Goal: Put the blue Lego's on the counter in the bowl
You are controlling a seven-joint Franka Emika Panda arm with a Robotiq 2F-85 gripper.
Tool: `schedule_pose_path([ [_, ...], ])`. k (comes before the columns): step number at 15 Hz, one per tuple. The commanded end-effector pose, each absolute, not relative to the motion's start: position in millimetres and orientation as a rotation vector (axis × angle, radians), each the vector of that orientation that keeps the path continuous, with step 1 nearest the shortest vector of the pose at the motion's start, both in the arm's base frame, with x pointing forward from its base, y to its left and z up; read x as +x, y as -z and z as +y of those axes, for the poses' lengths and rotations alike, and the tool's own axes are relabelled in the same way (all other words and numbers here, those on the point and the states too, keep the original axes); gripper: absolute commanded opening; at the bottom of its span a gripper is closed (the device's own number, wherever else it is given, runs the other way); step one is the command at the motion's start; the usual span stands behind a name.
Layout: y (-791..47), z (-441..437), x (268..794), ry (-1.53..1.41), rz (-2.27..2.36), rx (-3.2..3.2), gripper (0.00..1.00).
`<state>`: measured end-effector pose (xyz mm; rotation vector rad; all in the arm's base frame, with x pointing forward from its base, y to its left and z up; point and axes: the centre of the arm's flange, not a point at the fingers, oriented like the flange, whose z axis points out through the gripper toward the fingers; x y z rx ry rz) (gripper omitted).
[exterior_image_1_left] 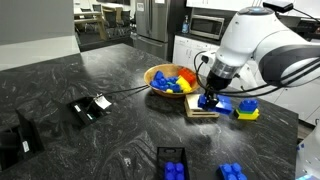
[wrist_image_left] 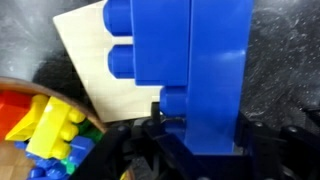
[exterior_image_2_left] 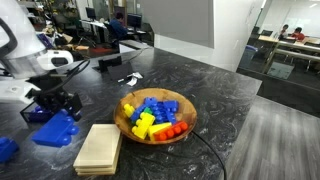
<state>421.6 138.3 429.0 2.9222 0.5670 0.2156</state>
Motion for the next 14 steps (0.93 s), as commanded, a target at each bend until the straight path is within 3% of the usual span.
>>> schedule_pose_path([
  [1, -456.9, 124.6, 460.5, -0.227, 0.520, 2.841, 0.38],
  [14, -436.7, 61.1, 610.5, -0.200, 0.347, 2.859, 0.38],
])
